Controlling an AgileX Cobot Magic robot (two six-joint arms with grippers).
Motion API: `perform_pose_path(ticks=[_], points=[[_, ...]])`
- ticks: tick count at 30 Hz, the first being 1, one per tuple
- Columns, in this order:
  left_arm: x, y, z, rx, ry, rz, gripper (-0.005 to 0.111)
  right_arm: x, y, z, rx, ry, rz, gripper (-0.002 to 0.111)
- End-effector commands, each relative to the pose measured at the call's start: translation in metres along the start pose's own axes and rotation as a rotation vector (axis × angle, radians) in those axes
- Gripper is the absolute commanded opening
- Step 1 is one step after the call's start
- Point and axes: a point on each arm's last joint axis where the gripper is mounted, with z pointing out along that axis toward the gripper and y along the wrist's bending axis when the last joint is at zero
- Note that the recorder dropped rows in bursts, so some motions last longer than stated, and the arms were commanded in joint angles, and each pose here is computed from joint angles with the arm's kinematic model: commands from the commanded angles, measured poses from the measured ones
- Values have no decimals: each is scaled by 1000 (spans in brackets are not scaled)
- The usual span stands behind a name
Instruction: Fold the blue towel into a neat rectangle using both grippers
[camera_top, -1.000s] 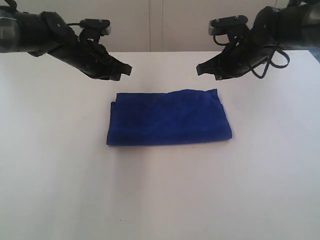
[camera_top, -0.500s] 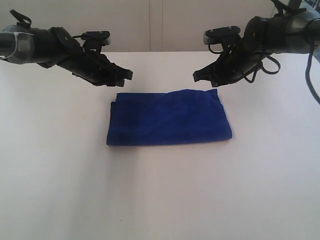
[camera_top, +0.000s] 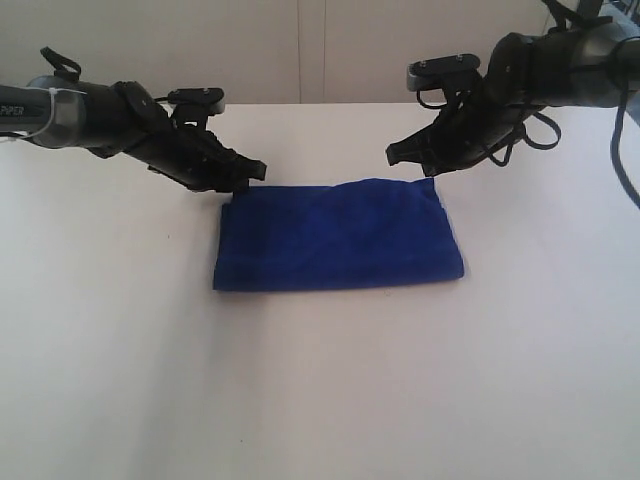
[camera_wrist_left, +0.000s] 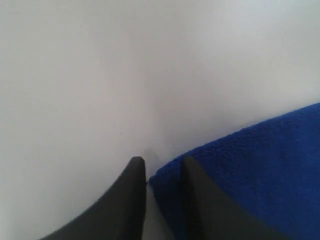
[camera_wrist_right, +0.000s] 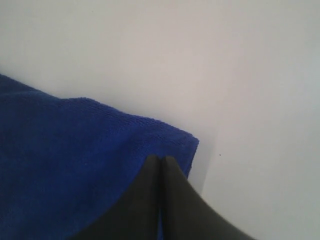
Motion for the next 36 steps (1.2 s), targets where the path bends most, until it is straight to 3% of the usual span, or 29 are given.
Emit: perform_pose_path(ticks=[1, 3, 16, 26, 36], points=[[0, 0, -1, 13, 12, -19, 11, -2, -3, -1, 3, -6, 8, 0], [-1, 0, -1, 7, 2, -19, 0, -2, -3, -1, 3, -6, 8, 0], [-19, -9, -32, 11, -32, 49, 0, 0, -3, -1, 0, 12, 7, 0], [-17, 8, -38, 2, 21, 18, 0, 0, -3, -1, 1, 15, 4, 0], [-16, 7, -38, 4, 26, 20, 0, 0, -3, -1, 2, 10, 5, 0]])
